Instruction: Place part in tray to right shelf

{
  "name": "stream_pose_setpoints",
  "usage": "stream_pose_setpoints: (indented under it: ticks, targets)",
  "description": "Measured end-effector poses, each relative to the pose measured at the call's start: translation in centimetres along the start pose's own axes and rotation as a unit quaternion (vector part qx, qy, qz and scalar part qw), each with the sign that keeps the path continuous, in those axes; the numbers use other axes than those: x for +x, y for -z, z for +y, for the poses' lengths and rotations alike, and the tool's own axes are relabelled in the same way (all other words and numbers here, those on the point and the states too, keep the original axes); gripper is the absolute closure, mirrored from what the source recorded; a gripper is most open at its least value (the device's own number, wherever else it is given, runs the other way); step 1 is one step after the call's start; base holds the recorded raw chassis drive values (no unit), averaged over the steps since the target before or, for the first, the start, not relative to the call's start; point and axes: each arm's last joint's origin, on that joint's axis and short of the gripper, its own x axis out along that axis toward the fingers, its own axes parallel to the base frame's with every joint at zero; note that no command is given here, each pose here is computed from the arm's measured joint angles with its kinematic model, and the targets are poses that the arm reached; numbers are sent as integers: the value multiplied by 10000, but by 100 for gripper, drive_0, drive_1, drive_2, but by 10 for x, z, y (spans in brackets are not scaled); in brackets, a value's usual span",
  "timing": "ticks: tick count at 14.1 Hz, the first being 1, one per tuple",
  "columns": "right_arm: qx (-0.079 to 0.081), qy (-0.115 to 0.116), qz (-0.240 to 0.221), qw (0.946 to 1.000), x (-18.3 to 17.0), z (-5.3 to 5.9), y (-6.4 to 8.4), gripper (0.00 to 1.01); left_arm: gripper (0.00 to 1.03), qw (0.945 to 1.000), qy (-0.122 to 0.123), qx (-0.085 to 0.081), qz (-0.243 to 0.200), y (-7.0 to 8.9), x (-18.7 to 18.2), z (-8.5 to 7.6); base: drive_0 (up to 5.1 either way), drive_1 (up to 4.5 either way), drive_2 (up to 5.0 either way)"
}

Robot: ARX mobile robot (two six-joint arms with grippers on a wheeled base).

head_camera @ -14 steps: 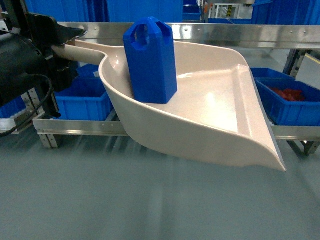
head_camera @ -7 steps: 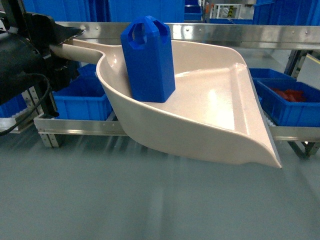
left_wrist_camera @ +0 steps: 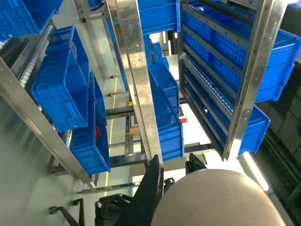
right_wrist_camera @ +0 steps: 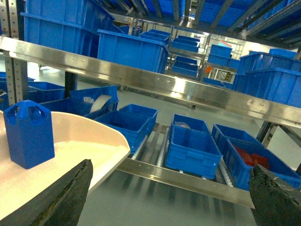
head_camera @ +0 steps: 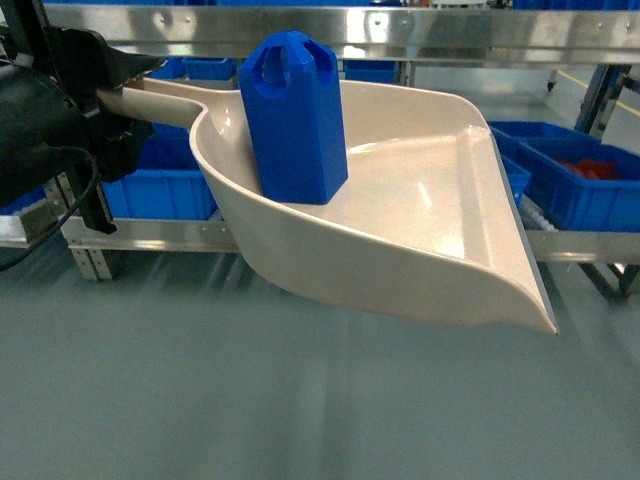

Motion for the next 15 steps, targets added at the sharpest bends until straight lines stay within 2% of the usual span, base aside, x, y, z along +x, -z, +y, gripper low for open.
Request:
stream_pose_setpoints:
  ticks: [15]
  targets:
    - [18,7,11,10000,0,0,0,3,91,10000,0,-4,0,0,0,0,0,0,0]
